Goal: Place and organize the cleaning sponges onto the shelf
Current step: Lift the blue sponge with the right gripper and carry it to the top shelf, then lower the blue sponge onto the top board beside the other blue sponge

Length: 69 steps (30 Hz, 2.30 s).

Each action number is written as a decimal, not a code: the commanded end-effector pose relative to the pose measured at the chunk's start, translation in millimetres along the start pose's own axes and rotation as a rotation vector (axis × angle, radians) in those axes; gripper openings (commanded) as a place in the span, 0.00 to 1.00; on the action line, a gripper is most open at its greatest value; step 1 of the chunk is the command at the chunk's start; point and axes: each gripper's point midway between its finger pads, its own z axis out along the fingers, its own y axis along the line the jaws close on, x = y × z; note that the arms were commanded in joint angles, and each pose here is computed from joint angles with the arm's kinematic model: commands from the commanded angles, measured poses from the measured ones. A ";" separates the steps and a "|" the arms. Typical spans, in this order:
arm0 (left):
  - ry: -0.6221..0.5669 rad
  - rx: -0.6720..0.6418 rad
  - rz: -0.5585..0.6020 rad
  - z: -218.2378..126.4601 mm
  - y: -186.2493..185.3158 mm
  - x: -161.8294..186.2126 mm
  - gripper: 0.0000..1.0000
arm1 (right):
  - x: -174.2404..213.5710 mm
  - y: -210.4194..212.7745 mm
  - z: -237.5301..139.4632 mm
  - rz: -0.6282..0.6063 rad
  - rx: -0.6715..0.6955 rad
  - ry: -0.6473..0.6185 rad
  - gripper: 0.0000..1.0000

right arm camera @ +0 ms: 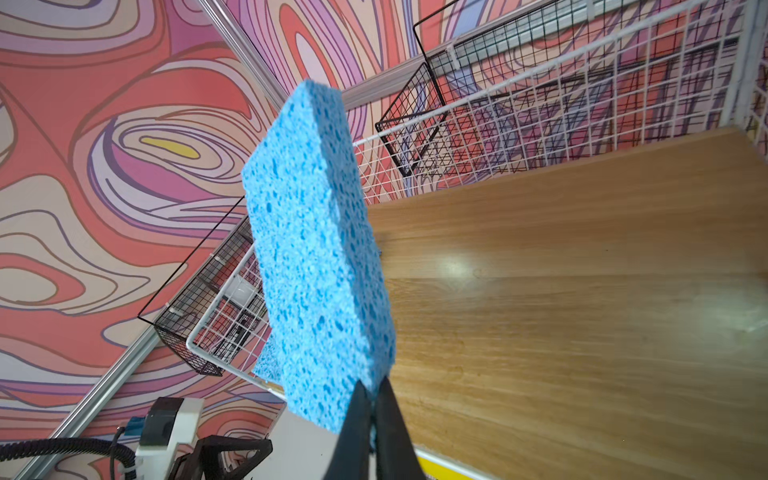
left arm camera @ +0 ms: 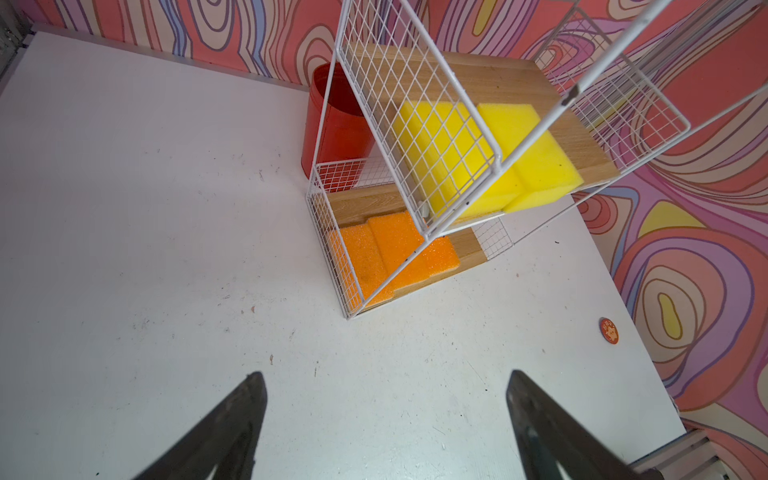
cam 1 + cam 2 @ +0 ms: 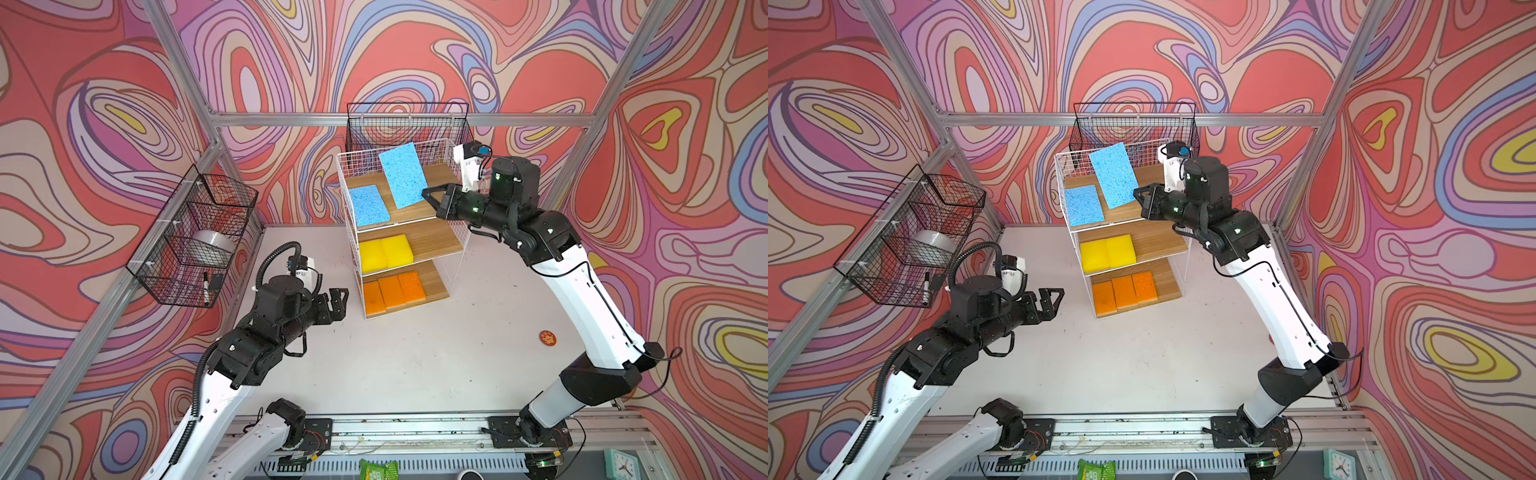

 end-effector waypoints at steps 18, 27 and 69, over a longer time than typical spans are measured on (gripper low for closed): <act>0.019 -0.030 0.014 10.4 7.9 6.3 0.91 | 25.8 -18.2 22.5 0.049 0.019 0.050 0.00; 0.017 -0.031 0.001 5.8 10.9 10.6 0.92 | 27.2 -18.5 22.9 0.057 0.010 0.041 0.18; 0.013 -0.032 0.000 1.7 10.9 9.0 0.92 | 29.7 -28.5 27.3 0.047 0.043 0.022 0.19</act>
